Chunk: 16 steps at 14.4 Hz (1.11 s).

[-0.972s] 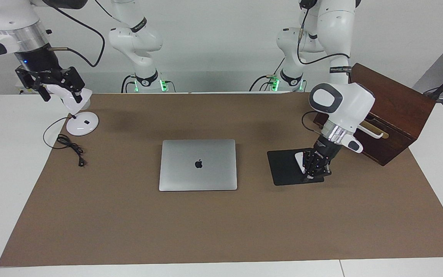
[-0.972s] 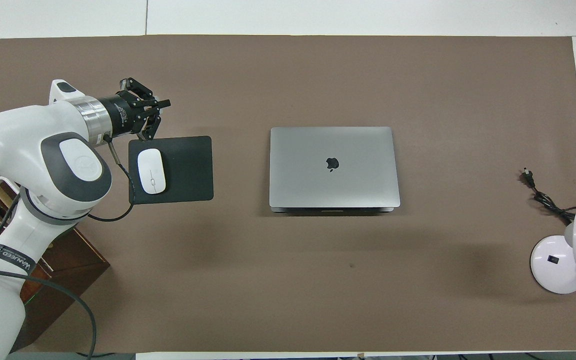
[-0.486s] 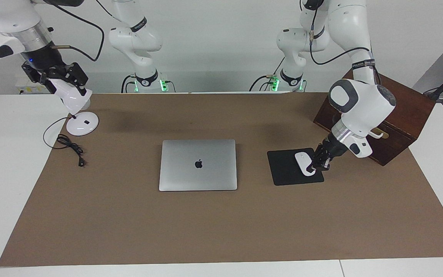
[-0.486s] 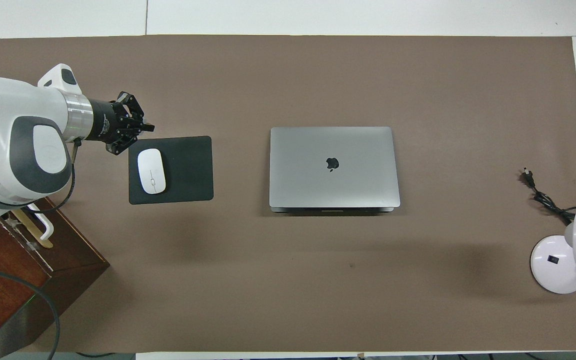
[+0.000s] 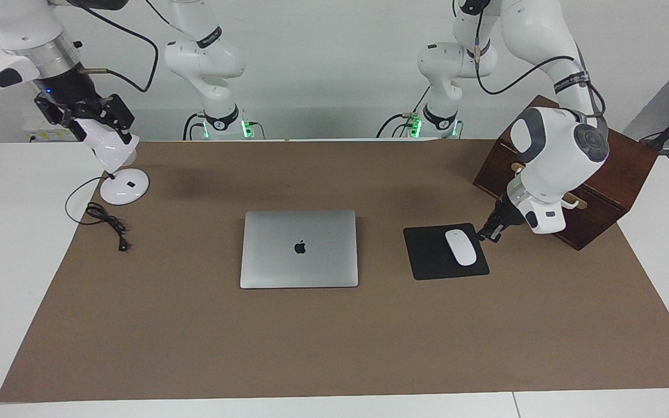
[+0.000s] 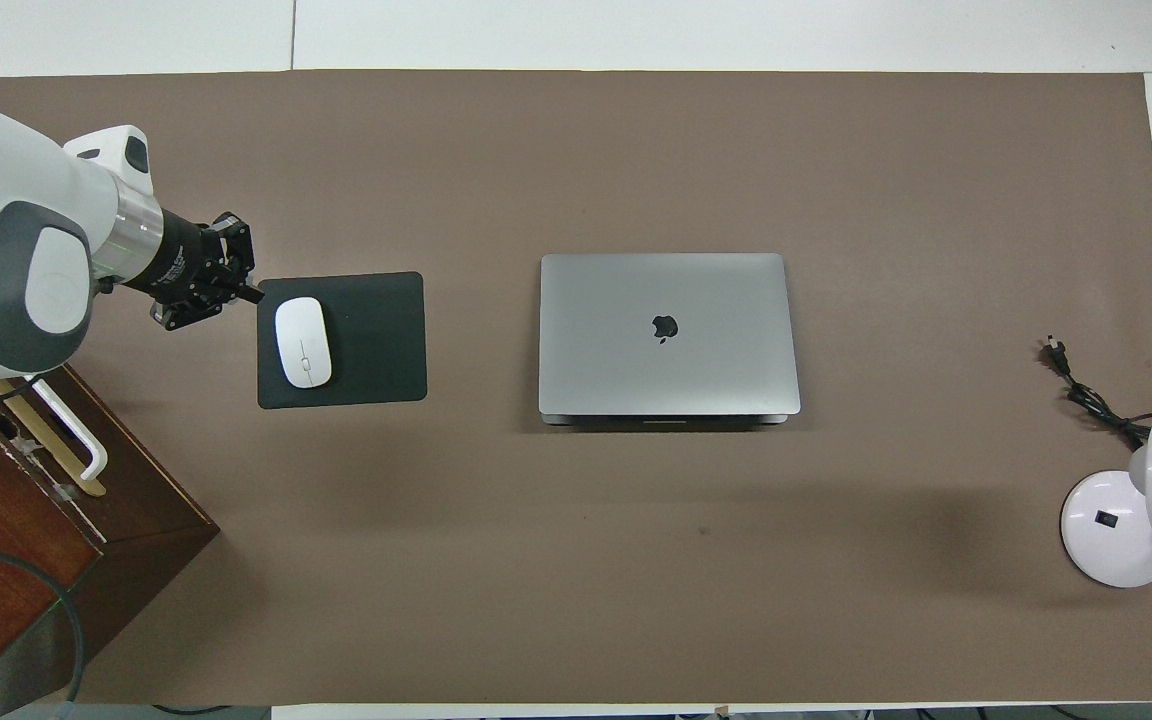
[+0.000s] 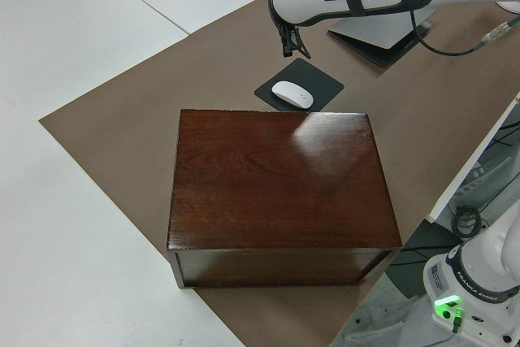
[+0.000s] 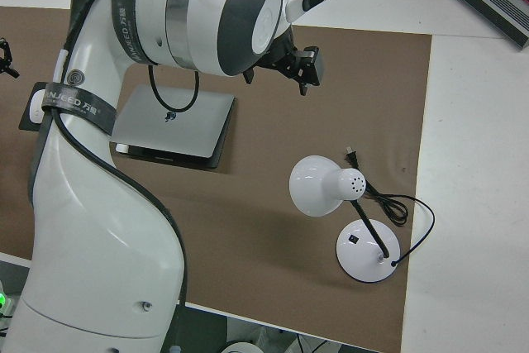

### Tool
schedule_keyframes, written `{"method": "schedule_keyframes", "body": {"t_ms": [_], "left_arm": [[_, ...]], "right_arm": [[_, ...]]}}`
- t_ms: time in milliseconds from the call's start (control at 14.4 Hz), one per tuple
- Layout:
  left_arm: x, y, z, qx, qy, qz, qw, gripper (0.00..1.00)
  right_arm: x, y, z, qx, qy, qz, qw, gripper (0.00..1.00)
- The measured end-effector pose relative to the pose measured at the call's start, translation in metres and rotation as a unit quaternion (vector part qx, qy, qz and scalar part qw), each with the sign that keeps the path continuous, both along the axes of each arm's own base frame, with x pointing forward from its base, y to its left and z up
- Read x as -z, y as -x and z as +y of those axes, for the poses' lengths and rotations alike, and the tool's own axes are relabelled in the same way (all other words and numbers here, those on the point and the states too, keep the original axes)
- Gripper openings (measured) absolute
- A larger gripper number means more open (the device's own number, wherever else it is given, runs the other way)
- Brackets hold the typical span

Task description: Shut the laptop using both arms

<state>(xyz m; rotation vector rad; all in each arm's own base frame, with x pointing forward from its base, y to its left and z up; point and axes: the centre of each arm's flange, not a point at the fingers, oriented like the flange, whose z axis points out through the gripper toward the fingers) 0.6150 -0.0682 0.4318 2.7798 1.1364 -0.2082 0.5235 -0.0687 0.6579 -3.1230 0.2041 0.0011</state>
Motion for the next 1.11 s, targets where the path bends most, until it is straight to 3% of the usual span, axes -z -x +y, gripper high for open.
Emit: {"method": "schedule_keyframes", "body": {"t_ms": [139,208,278,416,555,625,902,1110], "left_arm": [[-0.016,0.007,0.021,0.105,0.007,-0.005,0.994,0.01],[-0.021,0.01,0.031,0.14,0.007,-0.006,0.99,0.07],[-0.025,0.014,0.039,0.163,0.002,-0.002,0.987,0.19],[-0.03,0.021,0.04,0.193,-0.012,0.012,0.981,0.21],[-0.038,0.026,0.033,0.216,-0.029,0.013,0.976,0.38],[-0.045,0.028,0.026,0.226,-0.035,0.008,0.973,0.52],[-0.083,0.04,0.017,0.253,-0.049,-0.022,0.966,0.96],[-0.116,0.056,0.02,0.258,-0.053,-0.04,0.964,1.0]], "right_arm": [[0.0,0.0,0.0,0.0,0.0,0.0,1.0,1.0],[0.0,0.0,0.0,0.0,0.0,0.0,1.0,1.0],[0.0,0.0,-0.001,0.001,0.0,0.0,1.0,1.0],[0.0,0.0,-0.001,0.001,0.0,0.0,1.0,1.0],[0.0,0.0,-0.001,0.001,0.0,0.0,1.0,1.0],[0.0,0.0,-0.001,0.001,0.0,0.0,1.0,1.0],[0.0,0.001,-0.001,-0.001,0.0,0.0,1.0,1.0],[0.0,0.001,-0.001,-0.003,0.0,0.0,1.0,1.0]]}}
